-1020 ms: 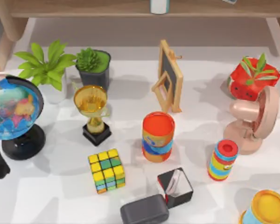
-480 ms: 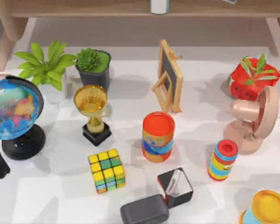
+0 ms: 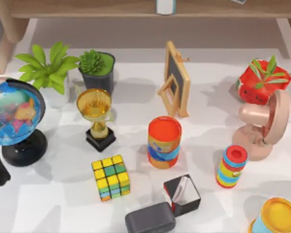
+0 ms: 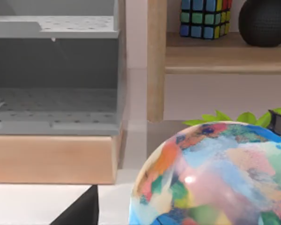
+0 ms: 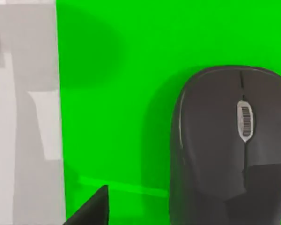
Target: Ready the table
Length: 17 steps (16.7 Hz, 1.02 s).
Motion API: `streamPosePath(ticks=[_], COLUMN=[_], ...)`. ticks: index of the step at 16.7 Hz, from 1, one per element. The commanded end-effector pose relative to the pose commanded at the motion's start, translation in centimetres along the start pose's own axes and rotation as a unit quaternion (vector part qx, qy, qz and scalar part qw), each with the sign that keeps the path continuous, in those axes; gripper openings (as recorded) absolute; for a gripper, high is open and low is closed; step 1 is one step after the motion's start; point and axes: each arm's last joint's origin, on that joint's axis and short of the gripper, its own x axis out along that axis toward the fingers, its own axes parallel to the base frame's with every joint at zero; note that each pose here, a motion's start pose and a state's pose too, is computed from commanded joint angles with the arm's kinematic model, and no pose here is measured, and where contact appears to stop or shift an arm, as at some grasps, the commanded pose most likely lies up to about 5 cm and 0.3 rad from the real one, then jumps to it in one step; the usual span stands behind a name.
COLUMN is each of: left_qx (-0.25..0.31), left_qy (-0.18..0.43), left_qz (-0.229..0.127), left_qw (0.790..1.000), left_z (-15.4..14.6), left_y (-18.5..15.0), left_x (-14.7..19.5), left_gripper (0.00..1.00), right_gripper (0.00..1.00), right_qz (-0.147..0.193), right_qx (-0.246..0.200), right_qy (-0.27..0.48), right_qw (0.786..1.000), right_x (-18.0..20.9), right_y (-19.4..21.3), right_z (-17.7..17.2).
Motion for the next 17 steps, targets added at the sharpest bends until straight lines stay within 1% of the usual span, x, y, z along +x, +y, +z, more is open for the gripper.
streamPosePath(ticks=[6,8,11,14,17], left_qx=[0.0,0.0,0.0,0.0,0.0], left_qy=[0.0,0.0,0.0,0.0,0.0], left_qz=[0.0,0.0,0.0,0.0,0.0], left_qw=[1.0,1.0,1.0,1.0,1.0], left_z=[0.0,0.0,0.0,0.0,0.0], left_y=[0.0,0.0,0.0,0.0,0.0], left_x=[0.0,0.0,0.0,0.0,0.0], left_gripper=[1.0,1.0,1.0,1.0,1.0], right_gripper=[1.0,1.0,1.0,1.0,1.0], right_qz=[-0.001,-0.005,-0.018,-0.049,-0.107], right_qx=[-0.002,-0.012,-0.04,-0.077,-0.117], right_qy=[-0.006,-0.03,-0.09,-0.176,-0.273], right_qw=[1.0,0.999,0.995,0.98,0.949], right_x=[0.0,0.0,0.4,1.2,2.1], right_y=[-0.1,-0.6,-2.0,-4.1,-6.8], right_z=[0.1,0.5,1.4,2.5,3.4])
